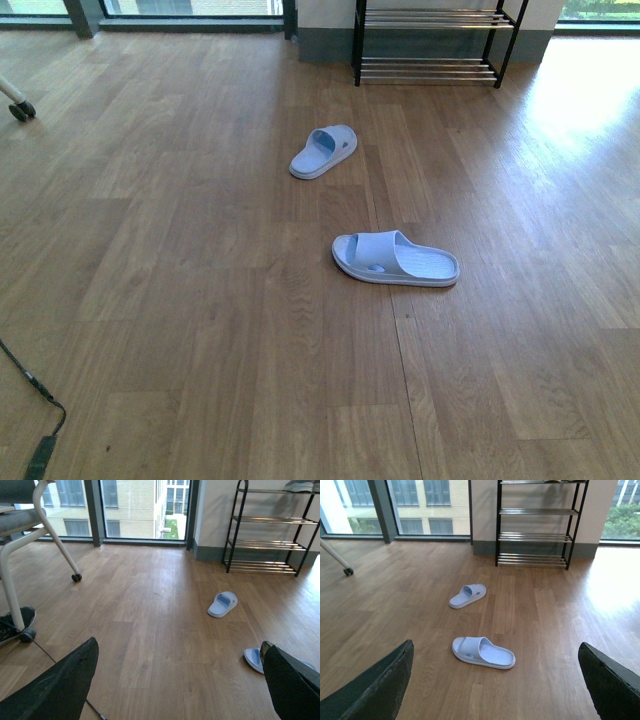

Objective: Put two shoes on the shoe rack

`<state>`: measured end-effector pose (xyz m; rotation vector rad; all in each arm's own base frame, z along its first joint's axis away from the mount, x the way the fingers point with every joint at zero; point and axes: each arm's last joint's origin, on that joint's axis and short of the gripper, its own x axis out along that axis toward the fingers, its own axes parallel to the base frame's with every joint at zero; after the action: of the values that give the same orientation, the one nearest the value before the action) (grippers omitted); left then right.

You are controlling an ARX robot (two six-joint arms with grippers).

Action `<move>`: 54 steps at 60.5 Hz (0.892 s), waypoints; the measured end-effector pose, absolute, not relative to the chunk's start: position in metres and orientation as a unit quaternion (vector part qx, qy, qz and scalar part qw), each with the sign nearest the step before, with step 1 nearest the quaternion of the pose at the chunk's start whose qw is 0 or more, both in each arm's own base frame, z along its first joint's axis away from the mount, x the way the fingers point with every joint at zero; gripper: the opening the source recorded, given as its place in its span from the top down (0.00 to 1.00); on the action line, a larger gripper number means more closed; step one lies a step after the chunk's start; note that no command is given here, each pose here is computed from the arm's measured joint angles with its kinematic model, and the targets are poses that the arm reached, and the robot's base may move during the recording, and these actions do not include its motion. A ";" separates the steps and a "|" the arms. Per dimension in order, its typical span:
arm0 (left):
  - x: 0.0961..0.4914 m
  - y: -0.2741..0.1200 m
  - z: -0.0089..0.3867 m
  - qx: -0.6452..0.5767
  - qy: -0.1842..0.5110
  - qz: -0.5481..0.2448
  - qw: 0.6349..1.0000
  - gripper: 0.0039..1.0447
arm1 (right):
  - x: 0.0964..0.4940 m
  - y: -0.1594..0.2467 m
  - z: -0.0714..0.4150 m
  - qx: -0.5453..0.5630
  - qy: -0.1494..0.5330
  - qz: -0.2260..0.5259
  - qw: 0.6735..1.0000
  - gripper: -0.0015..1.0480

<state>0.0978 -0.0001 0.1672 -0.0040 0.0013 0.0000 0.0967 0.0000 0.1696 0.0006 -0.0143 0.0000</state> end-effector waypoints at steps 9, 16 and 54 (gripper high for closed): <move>0.098 0.000 0.167 -0.002 0.001 -0.001 1.000 0.09 | 0.097 0.000 0.170 0.000 -0.007 0.000 1.000 0.09; 0.098 0.000 0.167 -0.002 0.001 -0.001 1.000 0.09 | 0.097 0.000 0.170 0.000 -0.007 0.000 1.000 0.09; 0.098 0.000 0.167 -0.002 0.001 -0.001 1.000 0.09 | 0.097 0.000 0.170 0.000 -0.007 0.000 1.000 0.09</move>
<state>0.0978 -0.0002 0.1672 -0.0040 0.0013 -0.0015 0.0967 0.0000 0.1695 0.0006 -0.0139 -0.0004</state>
